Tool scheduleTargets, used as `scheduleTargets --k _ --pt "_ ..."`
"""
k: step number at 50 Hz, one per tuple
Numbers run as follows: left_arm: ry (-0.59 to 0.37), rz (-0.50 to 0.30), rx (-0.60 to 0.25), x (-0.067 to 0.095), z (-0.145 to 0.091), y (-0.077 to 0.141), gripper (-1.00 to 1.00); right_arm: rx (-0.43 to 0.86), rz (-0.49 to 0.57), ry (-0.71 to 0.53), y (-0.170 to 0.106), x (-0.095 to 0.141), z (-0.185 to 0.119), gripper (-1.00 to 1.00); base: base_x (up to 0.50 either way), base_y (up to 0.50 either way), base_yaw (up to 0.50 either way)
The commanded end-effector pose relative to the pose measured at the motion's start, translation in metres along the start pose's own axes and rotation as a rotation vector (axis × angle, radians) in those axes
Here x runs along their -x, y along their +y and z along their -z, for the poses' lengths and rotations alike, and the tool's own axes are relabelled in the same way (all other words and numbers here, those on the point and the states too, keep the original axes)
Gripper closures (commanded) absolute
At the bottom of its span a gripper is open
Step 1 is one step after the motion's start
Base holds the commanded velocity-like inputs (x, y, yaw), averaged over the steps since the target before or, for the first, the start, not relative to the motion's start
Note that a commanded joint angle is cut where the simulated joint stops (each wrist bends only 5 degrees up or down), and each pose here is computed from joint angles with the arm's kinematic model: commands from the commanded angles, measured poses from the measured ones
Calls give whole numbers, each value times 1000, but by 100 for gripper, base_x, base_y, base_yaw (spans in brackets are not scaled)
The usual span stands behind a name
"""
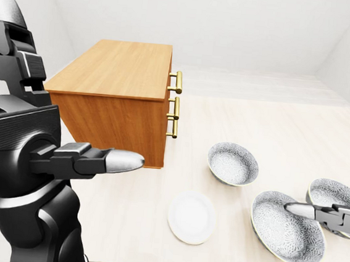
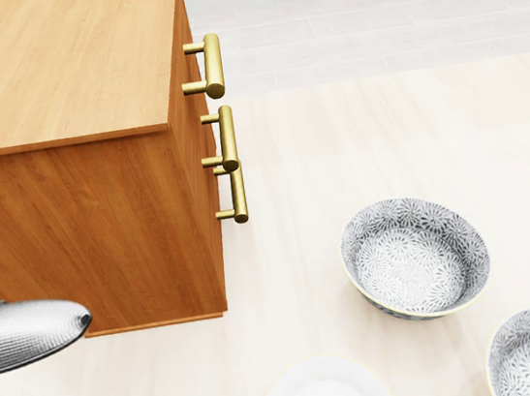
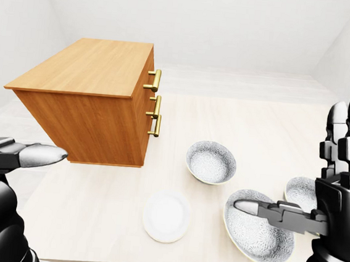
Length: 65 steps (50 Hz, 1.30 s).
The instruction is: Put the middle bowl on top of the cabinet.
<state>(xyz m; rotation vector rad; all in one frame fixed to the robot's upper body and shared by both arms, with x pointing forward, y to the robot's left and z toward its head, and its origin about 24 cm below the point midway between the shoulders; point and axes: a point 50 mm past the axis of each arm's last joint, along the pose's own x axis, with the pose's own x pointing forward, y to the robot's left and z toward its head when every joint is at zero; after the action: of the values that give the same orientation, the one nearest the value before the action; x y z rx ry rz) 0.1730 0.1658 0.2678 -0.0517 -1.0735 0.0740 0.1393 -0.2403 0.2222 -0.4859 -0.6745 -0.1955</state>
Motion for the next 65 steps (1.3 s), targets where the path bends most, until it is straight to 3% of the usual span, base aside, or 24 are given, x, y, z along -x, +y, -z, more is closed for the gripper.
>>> scheduleTargets --k 1,10,19,37,43,65 --pt "-4 5 -4 0 -1 0 -100 81 1 135 -14 13 17 -100 0 0 0" --pt "43 -6 2 4 7 -2 -100 106 15 237 -23 25 29 -100 0 0 0" --pt "16 -7 -3 1 4 -1 -100 162 15 351 -39 42 38 -100 0 0 0" --pt "-37 7 32 -10 1 -7 -100 268 6 455 -62 56 39 -100 0 0 0" --pt "16 12 27 -5 9 -9 -100 252 29 539 -68 71 48 -100 0 0 0" --pt "18 -7 26 -10 14 -8 -100 251 33 548 -73 73 50 -100 0 0 0"
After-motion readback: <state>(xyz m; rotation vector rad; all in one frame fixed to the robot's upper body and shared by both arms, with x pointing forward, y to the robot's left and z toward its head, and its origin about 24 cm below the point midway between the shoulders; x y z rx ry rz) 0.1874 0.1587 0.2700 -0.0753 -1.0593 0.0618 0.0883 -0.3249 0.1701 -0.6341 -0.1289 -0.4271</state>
